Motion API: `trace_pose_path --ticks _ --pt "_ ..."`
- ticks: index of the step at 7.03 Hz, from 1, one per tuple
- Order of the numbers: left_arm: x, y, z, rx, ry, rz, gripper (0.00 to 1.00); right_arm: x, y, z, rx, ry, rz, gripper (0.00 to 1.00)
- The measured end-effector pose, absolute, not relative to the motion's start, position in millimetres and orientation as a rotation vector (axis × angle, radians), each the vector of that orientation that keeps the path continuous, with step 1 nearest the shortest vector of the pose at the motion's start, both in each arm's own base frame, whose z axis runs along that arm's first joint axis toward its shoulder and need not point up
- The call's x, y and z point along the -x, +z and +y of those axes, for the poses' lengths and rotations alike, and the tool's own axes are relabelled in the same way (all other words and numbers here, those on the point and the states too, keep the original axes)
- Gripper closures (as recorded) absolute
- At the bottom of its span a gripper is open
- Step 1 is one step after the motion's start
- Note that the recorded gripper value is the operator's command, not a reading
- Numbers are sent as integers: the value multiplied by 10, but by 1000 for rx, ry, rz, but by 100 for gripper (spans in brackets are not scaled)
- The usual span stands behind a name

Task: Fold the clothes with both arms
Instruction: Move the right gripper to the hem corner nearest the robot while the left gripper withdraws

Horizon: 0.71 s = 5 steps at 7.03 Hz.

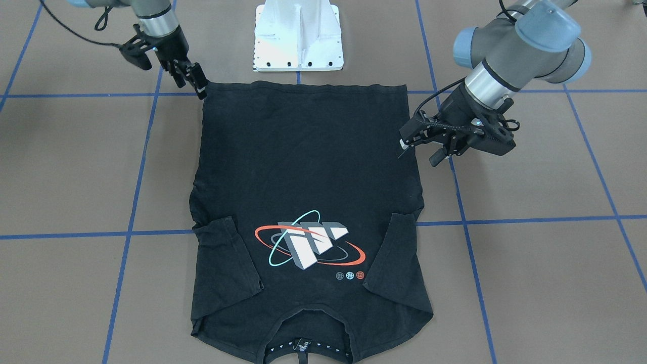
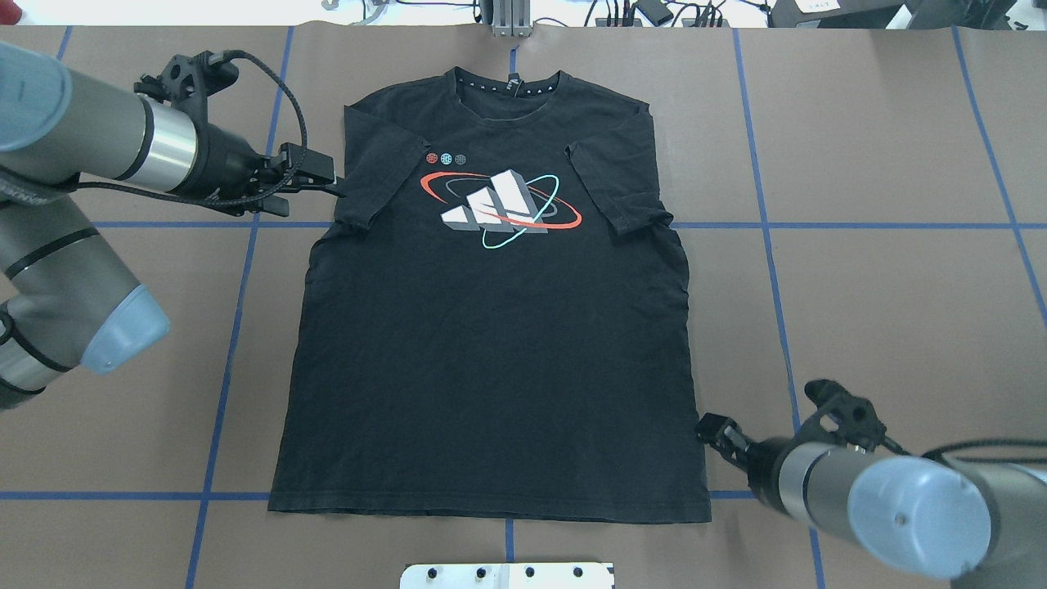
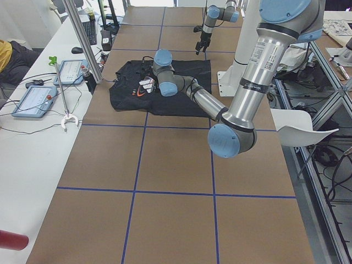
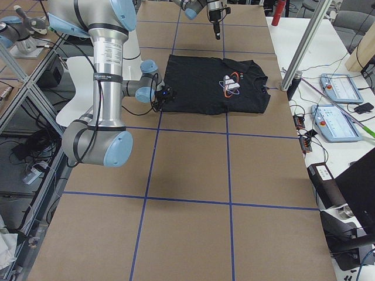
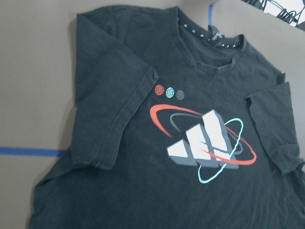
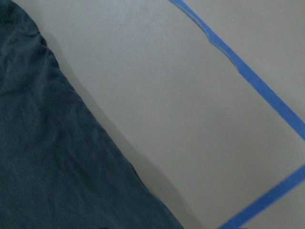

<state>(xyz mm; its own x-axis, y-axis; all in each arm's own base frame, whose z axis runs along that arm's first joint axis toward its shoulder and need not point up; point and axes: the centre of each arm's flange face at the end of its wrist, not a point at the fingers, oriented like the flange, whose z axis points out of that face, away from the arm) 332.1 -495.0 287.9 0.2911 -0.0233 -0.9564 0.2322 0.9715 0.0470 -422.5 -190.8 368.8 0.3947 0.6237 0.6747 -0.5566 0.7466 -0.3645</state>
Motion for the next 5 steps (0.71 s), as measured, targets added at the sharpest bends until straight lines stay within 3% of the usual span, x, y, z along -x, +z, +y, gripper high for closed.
trace_pose_path --ticks 2,5 --pt "-3353 2908 -4816 -164 -176 1272 0 4386 3672 -1486 23 728 -862 16" --pt "-3367 2945 -4739 -151 -176 1270 0 4577 3748 -1324 2 707 -847 21"
